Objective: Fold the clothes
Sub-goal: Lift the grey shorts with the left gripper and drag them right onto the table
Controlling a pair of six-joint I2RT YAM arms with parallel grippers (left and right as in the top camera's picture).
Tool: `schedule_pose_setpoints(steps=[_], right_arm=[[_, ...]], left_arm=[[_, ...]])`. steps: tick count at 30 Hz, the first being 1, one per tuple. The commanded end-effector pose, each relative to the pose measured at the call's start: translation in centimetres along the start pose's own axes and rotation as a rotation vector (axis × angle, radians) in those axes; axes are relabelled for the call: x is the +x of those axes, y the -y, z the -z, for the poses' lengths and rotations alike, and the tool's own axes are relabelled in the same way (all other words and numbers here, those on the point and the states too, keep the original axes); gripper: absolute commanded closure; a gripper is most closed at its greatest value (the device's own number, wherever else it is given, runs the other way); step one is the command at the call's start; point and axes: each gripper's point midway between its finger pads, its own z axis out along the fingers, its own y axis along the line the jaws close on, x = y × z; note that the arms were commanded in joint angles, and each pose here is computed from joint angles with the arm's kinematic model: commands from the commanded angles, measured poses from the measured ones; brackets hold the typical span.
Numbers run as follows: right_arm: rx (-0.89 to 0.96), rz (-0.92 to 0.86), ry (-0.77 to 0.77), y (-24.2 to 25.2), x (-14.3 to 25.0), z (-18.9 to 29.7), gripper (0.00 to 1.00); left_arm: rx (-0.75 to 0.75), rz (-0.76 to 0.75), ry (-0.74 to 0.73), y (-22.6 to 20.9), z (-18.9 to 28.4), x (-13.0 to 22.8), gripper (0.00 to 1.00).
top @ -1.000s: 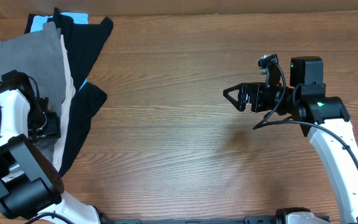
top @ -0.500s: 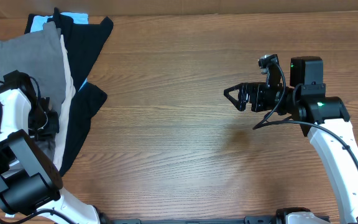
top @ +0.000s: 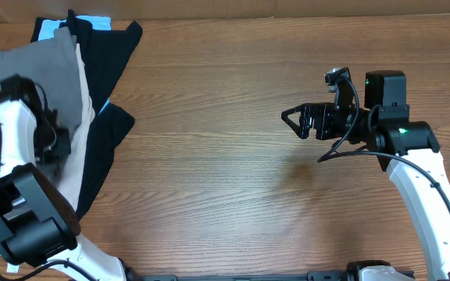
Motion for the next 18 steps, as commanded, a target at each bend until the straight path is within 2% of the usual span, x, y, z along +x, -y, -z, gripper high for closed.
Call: schedule_pose_setpoints(steps=[1,7,13,18], right_arm=[[-0.004,0.024,0.022,-0.6,-1.0,0.3,0.01],[0.003,0.016,0.046,-0.1,-1.6,0.8,0.13],[0.018,-0.077,0.109,1.1,-3.5,3.9,0.13],[0.041,-0.134,0.173,2.2,-4.5,7.6,0.14]], left_arm=[[-0.003,0.068,0.134,0.6,5.2,-3.6,0.96],[0.134,-0.025,0.247,6.2,12.5,-5.2,0.96],[0.181,-0.195,0.31,13.6,17.6,-4.2,0.96],[0.302,-0.388,0.376,22.7,20.4,-2.4,0.96]])
